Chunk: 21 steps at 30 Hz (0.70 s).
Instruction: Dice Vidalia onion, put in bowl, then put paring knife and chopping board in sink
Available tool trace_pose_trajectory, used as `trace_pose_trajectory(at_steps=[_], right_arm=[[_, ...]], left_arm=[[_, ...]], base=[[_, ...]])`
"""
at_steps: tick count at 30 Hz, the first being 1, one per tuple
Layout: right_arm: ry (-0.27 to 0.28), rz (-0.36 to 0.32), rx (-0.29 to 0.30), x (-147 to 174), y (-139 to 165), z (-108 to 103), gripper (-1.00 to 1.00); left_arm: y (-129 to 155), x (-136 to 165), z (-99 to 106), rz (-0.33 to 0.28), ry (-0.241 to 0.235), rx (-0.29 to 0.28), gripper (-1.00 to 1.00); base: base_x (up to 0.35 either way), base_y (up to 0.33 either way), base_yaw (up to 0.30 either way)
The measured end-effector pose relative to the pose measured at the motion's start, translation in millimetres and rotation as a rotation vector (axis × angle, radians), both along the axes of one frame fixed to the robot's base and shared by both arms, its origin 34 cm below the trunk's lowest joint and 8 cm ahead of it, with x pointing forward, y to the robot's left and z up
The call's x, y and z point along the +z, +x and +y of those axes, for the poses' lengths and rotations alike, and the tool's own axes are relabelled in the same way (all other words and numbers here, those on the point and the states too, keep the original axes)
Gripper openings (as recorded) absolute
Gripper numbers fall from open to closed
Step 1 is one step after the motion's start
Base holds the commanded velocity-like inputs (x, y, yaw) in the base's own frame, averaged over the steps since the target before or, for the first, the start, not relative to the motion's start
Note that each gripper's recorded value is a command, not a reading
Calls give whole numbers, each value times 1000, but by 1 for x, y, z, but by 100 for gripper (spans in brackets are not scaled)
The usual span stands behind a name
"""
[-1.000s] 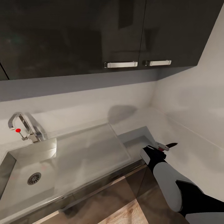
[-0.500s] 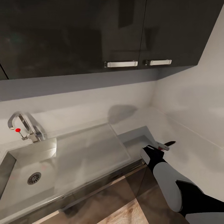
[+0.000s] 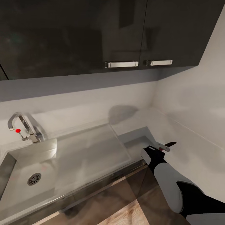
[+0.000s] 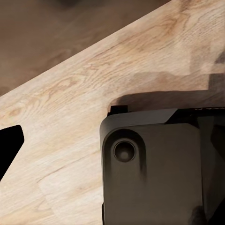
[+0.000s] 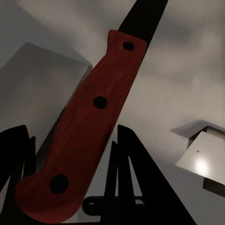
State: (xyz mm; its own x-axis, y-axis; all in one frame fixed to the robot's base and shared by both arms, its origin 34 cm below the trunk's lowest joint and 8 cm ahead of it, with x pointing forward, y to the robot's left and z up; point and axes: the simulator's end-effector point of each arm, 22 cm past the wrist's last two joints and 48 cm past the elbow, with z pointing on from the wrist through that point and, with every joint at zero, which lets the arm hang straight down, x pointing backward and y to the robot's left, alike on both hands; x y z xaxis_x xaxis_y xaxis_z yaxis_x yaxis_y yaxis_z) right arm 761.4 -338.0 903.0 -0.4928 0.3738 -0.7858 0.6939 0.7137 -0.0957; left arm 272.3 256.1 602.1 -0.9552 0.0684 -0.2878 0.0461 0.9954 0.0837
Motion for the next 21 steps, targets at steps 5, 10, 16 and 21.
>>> trace_pose_trajectory(at_steps=[5, 10, 16, 21], right_arm=[[5, 1, -3, 0, 0, 0, -100], [10, 4, -13, 0, -1, -2, -100], [2, -49, -26, 21, 11, -8, -100], [-3, -73, -33, 31, 16, -11, -100]], left_arm=[[0, 0, 0, 0, 0, 0, 100], [0, 0, 0, 0, 0, 0, 100], [0, 0, -1, 0, -1, -1, 100], [0, 0, -1, 0, -2, -1, 100]], base=[[0, 0, 0], [0, 0, 0], [0, 0, 0], [0, 0, 0]])
